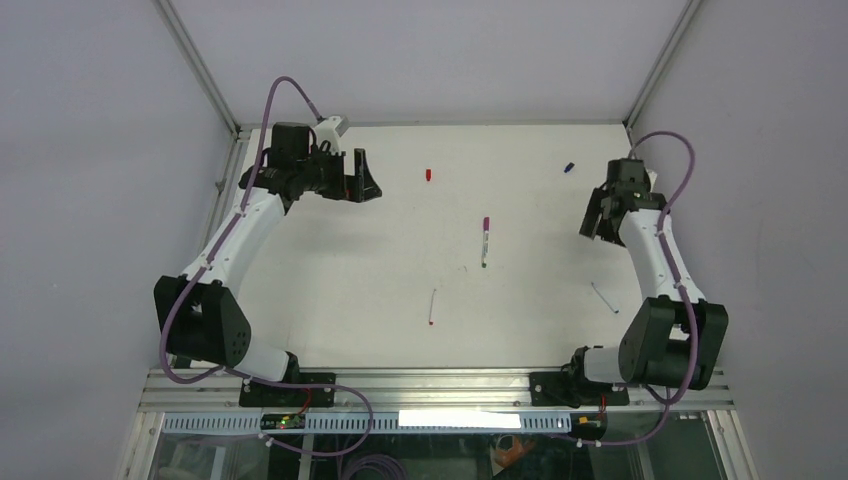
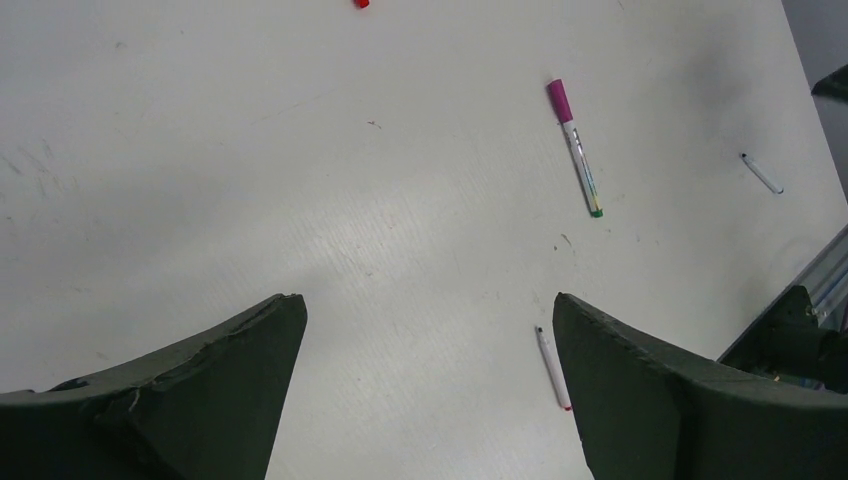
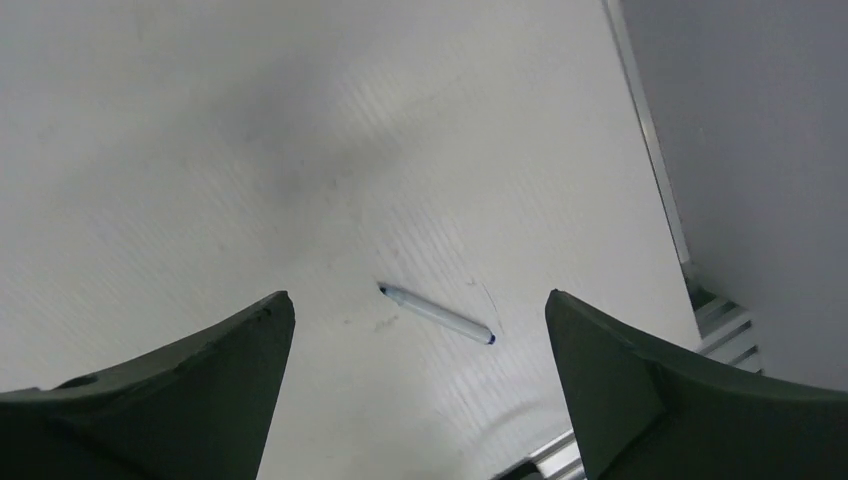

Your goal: Insert the pens into the pen caps

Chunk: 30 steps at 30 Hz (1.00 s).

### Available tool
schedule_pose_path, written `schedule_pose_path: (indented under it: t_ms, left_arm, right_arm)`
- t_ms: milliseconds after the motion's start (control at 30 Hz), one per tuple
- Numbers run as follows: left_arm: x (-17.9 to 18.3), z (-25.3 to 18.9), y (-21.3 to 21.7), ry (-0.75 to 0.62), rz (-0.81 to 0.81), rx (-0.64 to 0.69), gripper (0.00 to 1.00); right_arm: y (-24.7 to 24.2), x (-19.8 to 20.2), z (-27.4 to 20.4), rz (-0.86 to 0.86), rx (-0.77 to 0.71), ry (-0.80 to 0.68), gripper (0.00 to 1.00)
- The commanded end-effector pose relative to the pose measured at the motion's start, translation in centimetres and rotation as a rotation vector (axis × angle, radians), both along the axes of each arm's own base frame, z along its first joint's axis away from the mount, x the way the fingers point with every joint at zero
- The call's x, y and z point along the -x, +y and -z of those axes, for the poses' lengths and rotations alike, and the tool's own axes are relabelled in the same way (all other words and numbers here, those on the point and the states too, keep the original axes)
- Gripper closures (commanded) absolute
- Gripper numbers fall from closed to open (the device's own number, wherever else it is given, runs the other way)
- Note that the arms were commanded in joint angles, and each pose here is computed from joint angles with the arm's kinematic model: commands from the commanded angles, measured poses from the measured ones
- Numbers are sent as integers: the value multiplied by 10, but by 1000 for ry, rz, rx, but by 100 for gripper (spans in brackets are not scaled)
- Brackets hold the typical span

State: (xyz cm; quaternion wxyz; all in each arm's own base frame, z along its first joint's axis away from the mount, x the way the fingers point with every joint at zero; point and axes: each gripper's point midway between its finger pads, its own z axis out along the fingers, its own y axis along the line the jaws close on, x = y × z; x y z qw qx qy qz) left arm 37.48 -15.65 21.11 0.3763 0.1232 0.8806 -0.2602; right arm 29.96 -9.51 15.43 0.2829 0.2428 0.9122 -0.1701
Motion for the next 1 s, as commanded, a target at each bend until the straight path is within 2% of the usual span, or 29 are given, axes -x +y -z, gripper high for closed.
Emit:
schedule_pose_path:
  t_ms: [0, 100, 167, 267, 533, 600, 700, 833, 967]
  left_arm:
    - [-2, -28, 2, -76, 32, -11, 1]
    - [0, -30, -2, -69, 47, 8, 1]
    - [1, -31, -4, -65, 56, 18, 1]
    - [1, -30, -6, -52, 67, 33, 1]
    - [1, -25, -3, -33, 72, 30, 1]
    - [0, -27, 0, -40, 66, 32, 1]
    - [-1, -29, 5, -48, 61, 43, 1]
    - [-3, -32, 12, -56, 51, 62, 1]
    - [-2, -33, 16, -70, 58, 66, 1]
  right_arm:
    - [15, 49, 20, -363, 85, 199, 1]
    - [17, 58, 24, -473, 161, 104, 1]
    - [13, 61, 20, -464, 209, 23, 1]
    - [9, 69, 21, -478, 253, 11, 1]
    - [31, 58, 48, -577, 126, 58, 2]
    - [32, 60, 56, -576, 114, 85, 5]
    - [28, 67, 68, -548, 117, 118, 17]
    - [27, 72, 81, -545, 116, 145, 18]
    - [23, 82, 94, -525, 119, 192, 11]
